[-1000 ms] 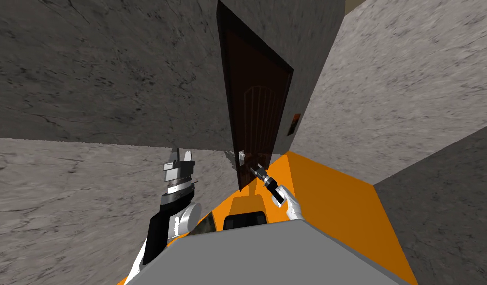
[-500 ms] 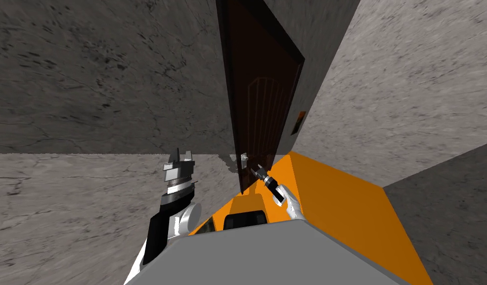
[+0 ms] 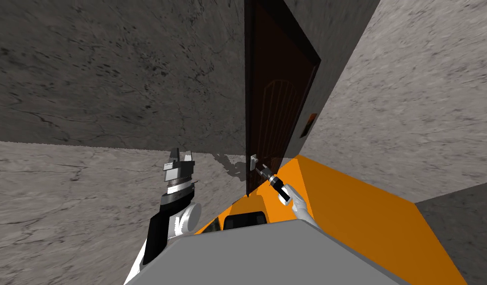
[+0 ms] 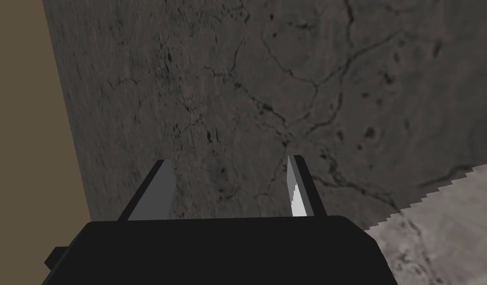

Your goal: Pull the door open

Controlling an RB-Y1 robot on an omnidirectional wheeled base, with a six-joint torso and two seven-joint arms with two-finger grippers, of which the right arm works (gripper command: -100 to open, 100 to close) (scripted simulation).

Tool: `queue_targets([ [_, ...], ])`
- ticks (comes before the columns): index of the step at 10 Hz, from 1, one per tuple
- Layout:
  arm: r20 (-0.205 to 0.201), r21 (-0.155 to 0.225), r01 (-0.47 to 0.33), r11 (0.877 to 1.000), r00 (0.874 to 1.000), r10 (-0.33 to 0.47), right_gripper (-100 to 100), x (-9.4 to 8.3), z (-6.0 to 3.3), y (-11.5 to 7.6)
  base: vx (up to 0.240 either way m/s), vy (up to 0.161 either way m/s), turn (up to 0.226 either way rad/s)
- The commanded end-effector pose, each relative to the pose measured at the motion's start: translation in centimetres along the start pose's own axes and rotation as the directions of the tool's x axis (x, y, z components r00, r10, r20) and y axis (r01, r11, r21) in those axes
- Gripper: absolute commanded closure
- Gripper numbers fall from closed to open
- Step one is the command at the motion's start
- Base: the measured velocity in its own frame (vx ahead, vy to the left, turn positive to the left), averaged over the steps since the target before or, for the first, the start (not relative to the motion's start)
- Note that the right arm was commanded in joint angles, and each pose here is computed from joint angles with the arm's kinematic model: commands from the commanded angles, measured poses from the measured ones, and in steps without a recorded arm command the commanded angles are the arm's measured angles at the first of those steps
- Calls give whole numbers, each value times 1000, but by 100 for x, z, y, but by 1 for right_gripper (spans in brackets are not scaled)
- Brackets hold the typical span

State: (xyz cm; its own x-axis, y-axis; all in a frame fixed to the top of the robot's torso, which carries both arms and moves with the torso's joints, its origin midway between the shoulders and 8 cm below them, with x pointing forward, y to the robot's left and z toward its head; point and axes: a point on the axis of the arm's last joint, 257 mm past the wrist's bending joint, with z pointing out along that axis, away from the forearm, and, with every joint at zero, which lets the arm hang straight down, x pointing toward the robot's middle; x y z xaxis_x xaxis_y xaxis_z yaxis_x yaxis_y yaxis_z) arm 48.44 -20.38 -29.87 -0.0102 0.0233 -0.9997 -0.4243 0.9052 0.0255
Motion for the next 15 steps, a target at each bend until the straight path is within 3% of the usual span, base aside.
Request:
queue_targets([
  [1, 1, 10, -1, 1000, 1000, 1, -100, -2, -21, -133, 103, 86, 58],
  [4, 5, 52, -2, 999, 1000, 2, -100, -23, -154, -540, 103, 78, 177],
  [5, 6, 59, -2, 998, 1000, 2, -100, -29, -175, -598, 62, 52, 201],
  [14, 6, 59, -2, 998, 1000, 2, -100, -29, -175, -598, 2, 1, 2],
  [15, 7, 76, -2, 997, 1000, 2, -100, -42, -203, -713, 35, 23, 130],
])
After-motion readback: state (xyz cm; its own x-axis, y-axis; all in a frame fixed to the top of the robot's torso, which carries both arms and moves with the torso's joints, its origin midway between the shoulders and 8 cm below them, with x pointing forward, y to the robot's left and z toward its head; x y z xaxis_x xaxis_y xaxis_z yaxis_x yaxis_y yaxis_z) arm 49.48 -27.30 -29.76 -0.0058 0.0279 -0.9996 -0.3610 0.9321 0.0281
